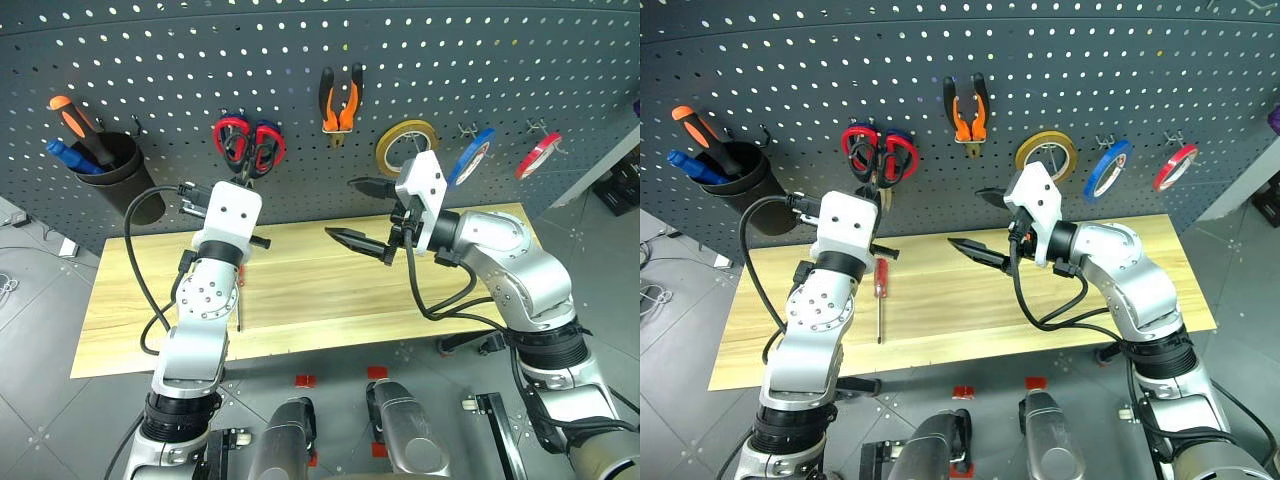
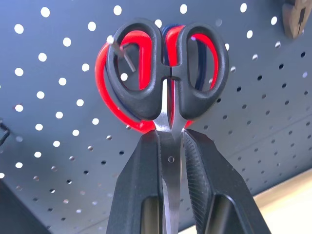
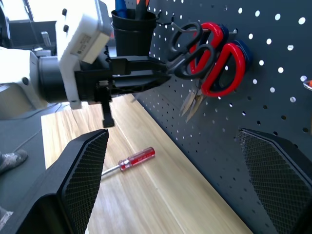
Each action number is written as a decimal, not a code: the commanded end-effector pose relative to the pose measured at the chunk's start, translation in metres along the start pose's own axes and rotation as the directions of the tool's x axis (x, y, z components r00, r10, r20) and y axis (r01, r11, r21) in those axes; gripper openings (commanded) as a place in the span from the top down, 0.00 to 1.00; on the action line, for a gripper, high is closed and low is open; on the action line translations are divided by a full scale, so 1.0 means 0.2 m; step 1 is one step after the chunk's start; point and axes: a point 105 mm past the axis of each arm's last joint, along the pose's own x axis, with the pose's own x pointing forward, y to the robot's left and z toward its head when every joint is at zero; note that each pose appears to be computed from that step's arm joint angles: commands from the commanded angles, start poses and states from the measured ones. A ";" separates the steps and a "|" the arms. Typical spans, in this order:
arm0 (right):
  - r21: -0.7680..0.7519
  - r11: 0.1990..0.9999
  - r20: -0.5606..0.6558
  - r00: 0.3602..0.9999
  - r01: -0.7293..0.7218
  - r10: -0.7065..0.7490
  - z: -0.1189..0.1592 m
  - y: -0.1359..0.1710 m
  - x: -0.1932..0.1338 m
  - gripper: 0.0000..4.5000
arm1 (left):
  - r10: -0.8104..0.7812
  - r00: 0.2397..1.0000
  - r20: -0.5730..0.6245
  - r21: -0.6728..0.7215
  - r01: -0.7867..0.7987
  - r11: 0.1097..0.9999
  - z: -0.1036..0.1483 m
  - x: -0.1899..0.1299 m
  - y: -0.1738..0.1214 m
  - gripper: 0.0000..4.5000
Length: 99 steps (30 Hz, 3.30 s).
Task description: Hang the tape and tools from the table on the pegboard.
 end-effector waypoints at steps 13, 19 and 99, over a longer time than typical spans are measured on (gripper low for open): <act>0.064 0.994 -0.057 0.994 -0.085 0.089 -0.02 0.21 0.08 0.00 | -0.077 0.928 -0.364 -0.275 -0.028 0.961 -0.46 -0.20 -0.02 0.30; 0.119 0.988 -0.162 0.979 -0.103 0.122 -0.06 0.25 0.15 0.00 | -0.144 0.842 -0.520 -0.397 -0.089 0.914 -0.69 -0.13 0.05 0.30; -0.117 0.976 0.205 0.957 -0.183 0.204 0.45 0.12 0.31 0.00 | 0.499 0.754 0.427 0.047 -0.570 0.821 0.46 -0.05 1.07 0.79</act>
